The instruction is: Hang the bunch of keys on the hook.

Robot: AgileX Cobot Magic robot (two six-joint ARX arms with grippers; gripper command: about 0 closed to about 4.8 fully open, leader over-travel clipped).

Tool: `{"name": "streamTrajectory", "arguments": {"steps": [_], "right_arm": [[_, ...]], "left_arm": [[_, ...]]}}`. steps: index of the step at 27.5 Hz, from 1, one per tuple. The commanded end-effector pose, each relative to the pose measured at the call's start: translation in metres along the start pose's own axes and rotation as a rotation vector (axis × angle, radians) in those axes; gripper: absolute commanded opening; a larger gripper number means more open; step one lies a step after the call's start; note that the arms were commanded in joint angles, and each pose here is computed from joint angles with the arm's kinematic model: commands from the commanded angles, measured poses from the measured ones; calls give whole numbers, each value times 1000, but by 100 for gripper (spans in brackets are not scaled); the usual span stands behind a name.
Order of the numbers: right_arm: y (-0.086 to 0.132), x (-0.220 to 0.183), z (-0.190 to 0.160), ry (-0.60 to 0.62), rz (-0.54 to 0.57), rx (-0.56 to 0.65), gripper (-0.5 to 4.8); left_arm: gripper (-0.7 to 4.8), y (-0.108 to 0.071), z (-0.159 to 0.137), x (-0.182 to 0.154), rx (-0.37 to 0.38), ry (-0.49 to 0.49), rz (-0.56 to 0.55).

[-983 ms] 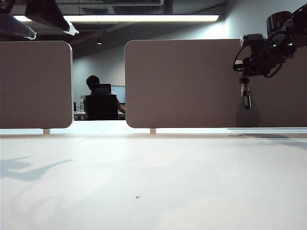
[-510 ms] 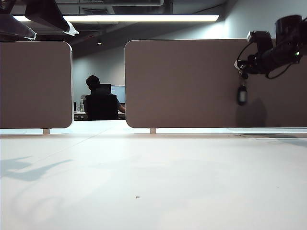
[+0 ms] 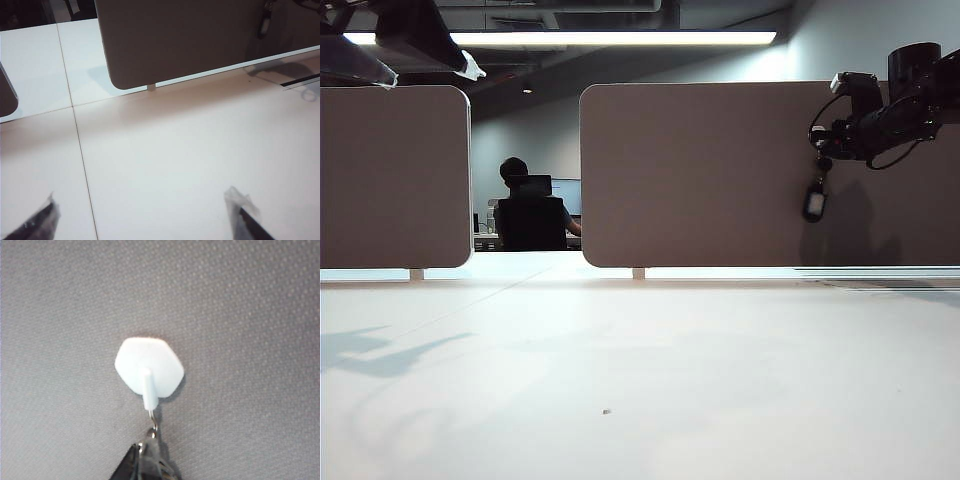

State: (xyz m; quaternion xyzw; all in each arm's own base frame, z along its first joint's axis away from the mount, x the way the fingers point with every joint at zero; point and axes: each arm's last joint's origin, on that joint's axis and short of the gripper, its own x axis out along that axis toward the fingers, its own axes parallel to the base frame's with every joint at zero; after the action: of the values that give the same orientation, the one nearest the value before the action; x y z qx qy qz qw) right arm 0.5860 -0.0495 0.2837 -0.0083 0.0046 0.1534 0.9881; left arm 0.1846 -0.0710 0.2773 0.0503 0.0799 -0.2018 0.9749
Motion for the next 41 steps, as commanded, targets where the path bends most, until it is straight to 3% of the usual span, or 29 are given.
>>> {"name": "streamTrajectory", "arguments": {"steps": [1,8,15,34,41], "right_arm": [[6,1,6,-19,12,-7,-2],[12,4,2,18,28,9,-3],[34,12,4,12,41,-33,-3],[17,-6,27,20,40,-50,-3],[8,-10,28,31,-7,-50,-3]], "left_arm": [[479,0,0,2,0,3,2],[479,0,0,3,1,6,2],[479,0,0,3,1,7,2],[479,0,-1,3,1,18,1],[479,0,-1,3,1,18,-2]]}}
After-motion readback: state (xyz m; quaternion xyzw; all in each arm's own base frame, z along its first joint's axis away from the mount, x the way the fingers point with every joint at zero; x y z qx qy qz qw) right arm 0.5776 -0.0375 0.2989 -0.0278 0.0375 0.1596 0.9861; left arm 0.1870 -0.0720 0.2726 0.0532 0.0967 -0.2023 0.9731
